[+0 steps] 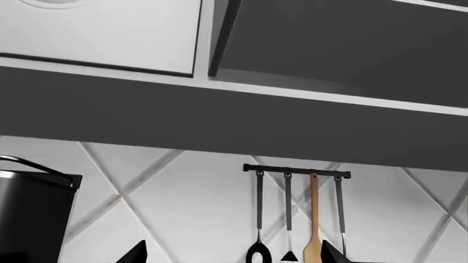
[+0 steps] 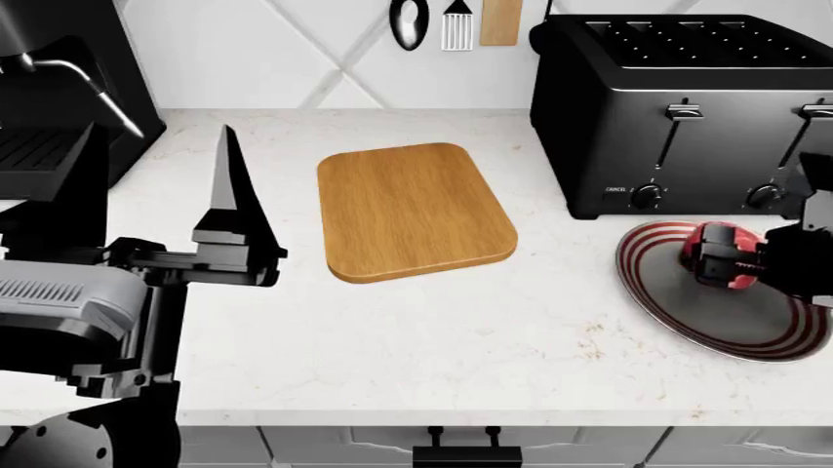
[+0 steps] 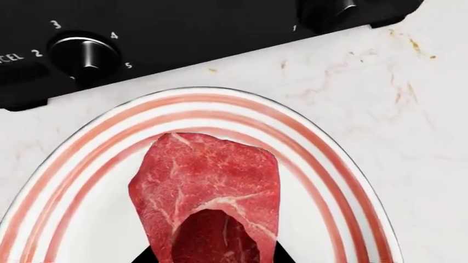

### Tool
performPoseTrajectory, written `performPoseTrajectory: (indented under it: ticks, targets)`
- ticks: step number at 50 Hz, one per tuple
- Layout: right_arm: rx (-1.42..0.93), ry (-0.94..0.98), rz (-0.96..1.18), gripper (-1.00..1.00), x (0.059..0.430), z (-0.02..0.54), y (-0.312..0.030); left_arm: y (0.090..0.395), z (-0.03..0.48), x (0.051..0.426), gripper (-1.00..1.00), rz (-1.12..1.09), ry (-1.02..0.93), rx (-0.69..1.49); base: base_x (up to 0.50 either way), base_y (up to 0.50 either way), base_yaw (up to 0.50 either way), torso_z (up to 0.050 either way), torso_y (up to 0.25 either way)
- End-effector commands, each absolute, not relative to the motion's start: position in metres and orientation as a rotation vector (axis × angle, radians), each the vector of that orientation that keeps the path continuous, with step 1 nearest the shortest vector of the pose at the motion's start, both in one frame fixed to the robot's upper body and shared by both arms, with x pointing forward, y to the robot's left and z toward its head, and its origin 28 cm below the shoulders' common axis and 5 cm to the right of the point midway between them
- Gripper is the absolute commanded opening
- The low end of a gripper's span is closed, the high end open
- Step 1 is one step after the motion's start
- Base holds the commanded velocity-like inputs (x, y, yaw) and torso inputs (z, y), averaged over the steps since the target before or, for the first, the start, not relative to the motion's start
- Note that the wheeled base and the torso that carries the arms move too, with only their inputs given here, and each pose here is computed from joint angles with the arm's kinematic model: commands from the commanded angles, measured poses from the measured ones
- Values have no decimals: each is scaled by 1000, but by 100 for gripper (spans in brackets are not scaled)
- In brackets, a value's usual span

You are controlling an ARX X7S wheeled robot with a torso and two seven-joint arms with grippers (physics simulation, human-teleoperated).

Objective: Pick the steak from the plate and place it on the cutting board. Then pick the condiment bottle from the cabinet and place it next to the cutting board.

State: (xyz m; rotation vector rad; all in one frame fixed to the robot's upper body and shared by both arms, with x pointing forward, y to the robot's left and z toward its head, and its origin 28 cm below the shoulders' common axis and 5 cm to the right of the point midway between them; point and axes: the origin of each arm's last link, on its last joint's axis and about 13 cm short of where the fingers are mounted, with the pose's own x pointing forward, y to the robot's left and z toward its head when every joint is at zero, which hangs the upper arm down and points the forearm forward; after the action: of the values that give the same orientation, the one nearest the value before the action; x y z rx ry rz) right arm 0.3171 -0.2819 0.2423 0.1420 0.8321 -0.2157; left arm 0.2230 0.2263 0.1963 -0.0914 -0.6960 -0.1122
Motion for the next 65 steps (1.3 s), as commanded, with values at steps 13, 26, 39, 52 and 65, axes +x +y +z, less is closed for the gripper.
performPoseTrajectory:
  ticks: [13,26,39,52,65]
  targets:
    - [84,683,-136,-100,301,279,-269,227,198,222,100,-110,-694,-96,0,0,0,0,1]
    - [-13,602,52,-100,276,288,-235,230,200,221,100,-98,-701,-101,0,0,0,0,0]
    - [-210,593,273,-100,286,290,-180,230,202,219,100,-98,-707,-107,0,0,0,0,0]
    - [-300,549,446,-100,314,294,-135,231,203,218,100,-102,-706,-113,0,0,0,0,1]
    - [-332,540,532,-100,370,280,-89,232,205,217,100,-103,-710,-123,0,0,0,0,0]
